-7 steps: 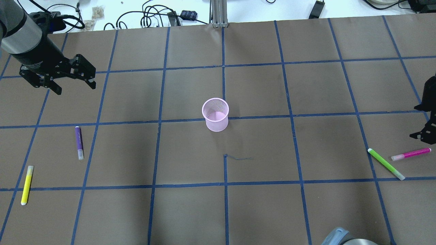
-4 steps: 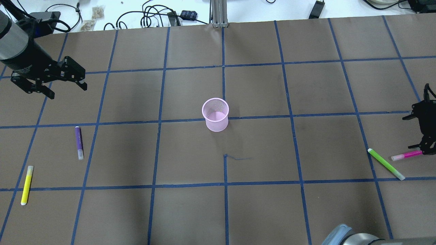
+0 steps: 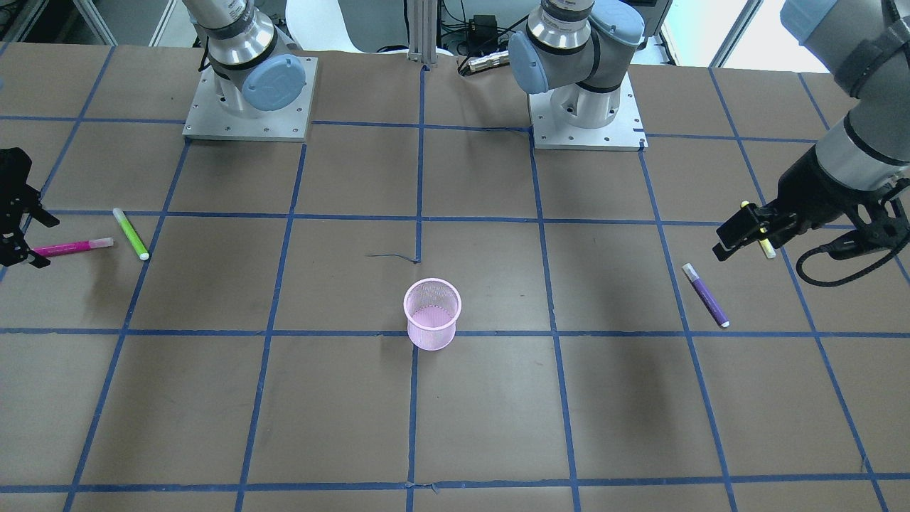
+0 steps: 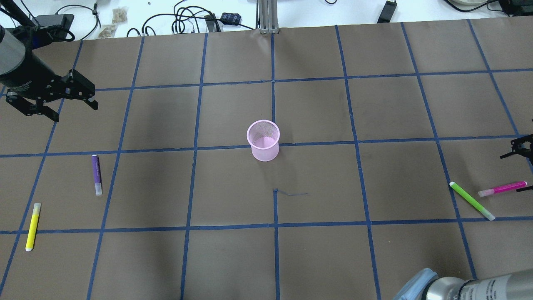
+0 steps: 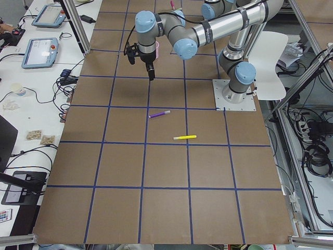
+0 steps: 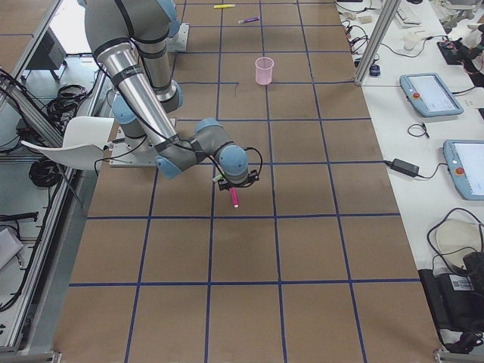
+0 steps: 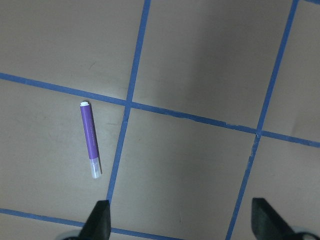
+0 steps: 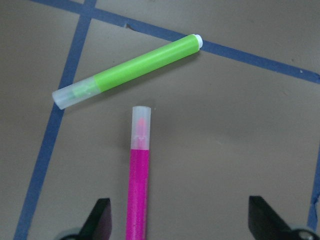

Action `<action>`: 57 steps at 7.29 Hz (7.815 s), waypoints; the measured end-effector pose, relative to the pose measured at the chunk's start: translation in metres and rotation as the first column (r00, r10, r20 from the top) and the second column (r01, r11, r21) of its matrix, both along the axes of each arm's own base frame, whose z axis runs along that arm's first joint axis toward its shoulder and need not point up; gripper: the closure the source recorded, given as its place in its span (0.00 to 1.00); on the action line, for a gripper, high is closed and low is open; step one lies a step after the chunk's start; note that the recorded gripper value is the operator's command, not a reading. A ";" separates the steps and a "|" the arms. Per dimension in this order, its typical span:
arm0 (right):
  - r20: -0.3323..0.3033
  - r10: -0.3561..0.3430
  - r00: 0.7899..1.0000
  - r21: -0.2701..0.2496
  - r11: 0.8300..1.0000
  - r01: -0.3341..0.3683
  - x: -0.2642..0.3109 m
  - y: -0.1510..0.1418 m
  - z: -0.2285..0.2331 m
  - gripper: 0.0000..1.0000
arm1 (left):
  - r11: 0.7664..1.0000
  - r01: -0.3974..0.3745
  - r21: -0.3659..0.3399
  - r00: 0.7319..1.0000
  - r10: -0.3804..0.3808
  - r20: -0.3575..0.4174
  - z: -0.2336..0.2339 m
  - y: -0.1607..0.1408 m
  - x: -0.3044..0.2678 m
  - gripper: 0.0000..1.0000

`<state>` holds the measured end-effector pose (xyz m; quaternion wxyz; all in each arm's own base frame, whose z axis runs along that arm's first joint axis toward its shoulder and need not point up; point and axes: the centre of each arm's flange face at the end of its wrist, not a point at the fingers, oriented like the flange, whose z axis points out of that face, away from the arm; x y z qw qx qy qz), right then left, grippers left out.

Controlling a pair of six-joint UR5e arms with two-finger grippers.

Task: Insert purple and pink pens into pink cup

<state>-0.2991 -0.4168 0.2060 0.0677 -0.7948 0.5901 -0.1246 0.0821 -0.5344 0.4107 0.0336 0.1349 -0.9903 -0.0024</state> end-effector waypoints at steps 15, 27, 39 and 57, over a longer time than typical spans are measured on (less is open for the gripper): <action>0.188 -0.062 0.980 0.126 0.991 0.039 -0.048 0.003 -0.047 1.00 | 0.989 -0.146 -0.008 0.989 0.146 0.021 -0.164 -0.009 0.111 0.00; -0.027 -0.314 0.949 0.022 0.949 0.315 0.307 -0.066 0.204 1.00 | 0.961 -0.269 0.068 0.963 0.269 -0.002 -0.245 -0.002 0.099 0.34; -0.372 -0.480 0.795 -0.338 0.867 0.365 0.681 -0.064 0.126 1.00 | 0.980 -0.166 -0.105 0.986 0.168 0.006 -0.144 -0.054 0.058 1.00; -0.269 -0.518 0.812 -0.282 0.848 0.448 0.648 -0.078 0.177 0.00 | 0.960 -0.022 -0.279 0.999 0.032 0.031 -0.083 -0.090 -0.074 1.00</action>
